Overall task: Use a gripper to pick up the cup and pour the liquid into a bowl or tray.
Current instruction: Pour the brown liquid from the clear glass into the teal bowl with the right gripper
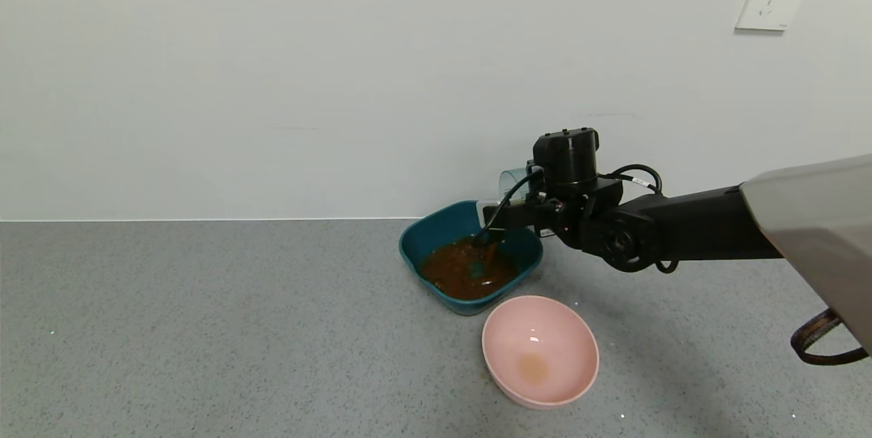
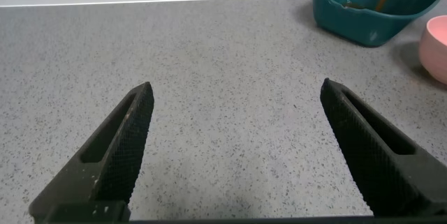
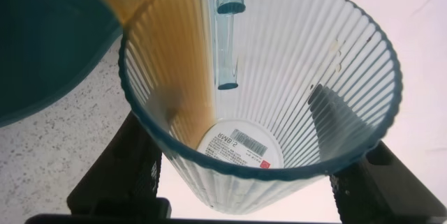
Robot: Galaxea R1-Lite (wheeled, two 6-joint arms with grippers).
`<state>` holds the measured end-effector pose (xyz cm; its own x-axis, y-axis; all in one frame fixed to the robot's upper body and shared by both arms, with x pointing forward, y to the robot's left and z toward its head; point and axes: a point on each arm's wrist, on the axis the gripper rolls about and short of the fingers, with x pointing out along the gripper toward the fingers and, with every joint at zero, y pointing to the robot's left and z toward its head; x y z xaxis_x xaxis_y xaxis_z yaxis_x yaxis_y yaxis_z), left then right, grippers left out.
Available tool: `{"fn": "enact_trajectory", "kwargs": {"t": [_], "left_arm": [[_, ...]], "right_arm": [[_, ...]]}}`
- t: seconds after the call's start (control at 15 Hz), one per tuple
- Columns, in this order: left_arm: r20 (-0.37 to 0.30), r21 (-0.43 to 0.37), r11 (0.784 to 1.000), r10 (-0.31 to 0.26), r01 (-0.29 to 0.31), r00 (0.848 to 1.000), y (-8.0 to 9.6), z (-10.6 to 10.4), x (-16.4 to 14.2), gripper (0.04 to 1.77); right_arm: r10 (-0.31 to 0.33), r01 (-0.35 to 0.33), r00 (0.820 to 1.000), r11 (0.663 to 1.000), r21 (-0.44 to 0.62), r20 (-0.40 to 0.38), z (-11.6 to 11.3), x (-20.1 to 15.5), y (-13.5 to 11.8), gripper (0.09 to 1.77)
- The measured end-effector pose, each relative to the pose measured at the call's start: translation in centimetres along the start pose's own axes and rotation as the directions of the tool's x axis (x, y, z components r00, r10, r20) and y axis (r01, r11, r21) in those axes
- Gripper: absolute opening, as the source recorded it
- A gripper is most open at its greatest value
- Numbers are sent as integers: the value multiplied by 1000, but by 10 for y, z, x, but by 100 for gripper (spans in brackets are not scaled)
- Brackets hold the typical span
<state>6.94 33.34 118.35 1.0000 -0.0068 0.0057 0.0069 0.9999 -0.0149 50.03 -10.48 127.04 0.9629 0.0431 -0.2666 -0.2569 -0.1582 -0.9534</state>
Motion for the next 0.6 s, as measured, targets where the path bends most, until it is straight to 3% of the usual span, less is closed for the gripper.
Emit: {"fn": "enact_trajectory", "kwargs": {"t": [0.6], "left_arm": [[0,0,1000,0,0,1000,0,0,0,172]], "right_arm": [[-15,5,998,985,-170,-58,11,-7,-2,135]]}}
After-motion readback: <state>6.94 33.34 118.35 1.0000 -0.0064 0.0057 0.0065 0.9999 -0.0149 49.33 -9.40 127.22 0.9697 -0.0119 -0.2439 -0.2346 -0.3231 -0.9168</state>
